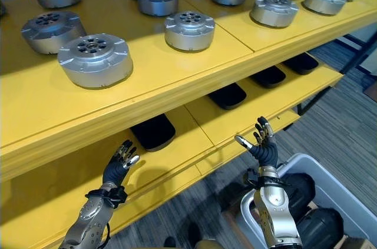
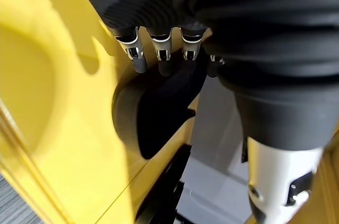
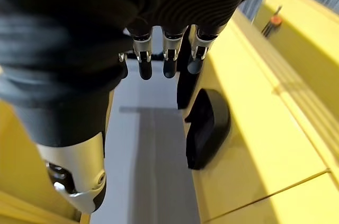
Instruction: Move parts from the plastic box to the shelf.
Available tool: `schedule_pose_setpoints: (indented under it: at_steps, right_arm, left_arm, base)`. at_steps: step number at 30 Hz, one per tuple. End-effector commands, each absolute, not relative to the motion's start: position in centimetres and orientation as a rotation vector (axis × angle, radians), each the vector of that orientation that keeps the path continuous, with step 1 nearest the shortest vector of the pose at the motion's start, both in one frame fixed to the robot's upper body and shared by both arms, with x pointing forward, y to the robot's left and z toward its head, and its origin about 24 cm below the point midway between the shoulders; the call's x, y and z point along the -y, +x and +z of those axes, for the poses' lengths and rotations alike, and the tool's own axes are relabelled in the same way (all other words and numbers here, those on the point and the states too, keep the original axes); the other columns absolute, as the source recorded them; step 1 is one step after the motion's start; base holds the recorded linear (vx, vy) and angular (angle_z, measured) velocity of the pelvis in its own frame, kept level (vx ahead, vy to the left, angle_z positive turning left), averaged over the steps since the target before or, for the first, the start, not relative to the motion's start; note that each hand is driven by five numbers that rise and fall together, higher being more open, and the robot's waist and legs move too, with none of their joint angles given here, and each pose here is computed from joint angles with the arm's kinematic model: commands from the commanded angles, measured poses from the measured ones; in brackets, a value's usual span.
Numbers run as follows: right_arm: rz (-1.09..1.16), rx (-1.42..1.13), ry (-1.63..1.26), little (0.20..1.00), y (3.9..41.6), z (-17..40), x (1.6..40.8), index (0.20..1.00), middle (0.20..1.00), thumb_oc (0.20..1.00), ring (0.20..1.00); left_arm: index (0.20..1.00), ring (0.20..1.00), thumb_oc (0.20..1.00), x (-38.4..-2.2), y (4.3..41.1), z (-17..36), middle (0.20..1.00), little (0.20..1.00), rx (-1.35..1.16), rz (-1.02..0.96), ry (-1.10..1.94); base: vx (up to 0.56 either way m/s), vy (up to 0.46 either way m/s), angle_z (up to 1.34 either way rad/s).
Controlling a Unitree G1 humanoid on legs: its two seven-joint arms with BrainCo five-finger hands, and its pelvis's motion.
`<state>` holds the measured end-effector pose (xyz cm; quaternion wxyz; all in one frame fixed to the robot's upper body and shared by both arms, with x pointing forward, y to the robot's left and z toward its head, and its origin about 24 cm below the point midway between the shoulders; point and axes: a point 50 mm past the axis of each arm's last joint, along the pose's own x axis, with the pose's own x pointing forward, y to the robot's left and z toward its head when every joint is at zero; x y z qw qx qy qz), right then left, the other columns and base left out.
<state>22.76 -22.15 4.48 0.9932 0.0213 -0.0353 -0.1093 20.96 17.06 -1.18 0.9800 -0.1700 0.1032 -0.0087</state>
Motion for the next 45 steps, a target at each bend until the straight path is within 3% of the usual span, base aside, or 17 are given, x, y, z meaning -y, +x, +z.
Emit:
schedule_pose_setpoints:
  at_steps: [1,13,30,45]
  right_arm:
    - [-0.207,0.177,0.080,1.000,23.2,6.5,22.1,1.000,1.000,1.000,1.000]
    - [-0.106,0.243,0.084,1.000,25.4,8.1,19.1,1.000,1.000,1.000,1.000]
    - [-0.271,0.234,0.018,1.000,23.0,8.0,23.8,1.000,1.000,1.000,1.000]
    - [-0.364,0.308,-0.026,1.000,22.5,9.4,25.9,1.000,1.000,1.000,1.000]
  left_arm:
    - [1.000,1.000,1.000,-18.1,20.9,0.3,1.000,1.000,-0.115,-0.019,-0.304]
    - [1.000,1.000,1.000,-20.9,20.8,1.2,1.000,1.000,-0.069,0.088,-0.265]
    - [1.000,1.000,1.000,-20.7,19.5,-0.7,1.000,1.000,-0.144,0.125,-0.322]
    - [1.000,1.000,1.000,-18.8,21.2,-0.1,1.000,1.000,-0.118,0.041,-0.325]
  base:
    - [-0.07,0.110,-0.56]
    - [-0.09,0.000,-1.22]
    - [0.06,-0.193,-0.17]
    - [0.04,-0.093,0.00]
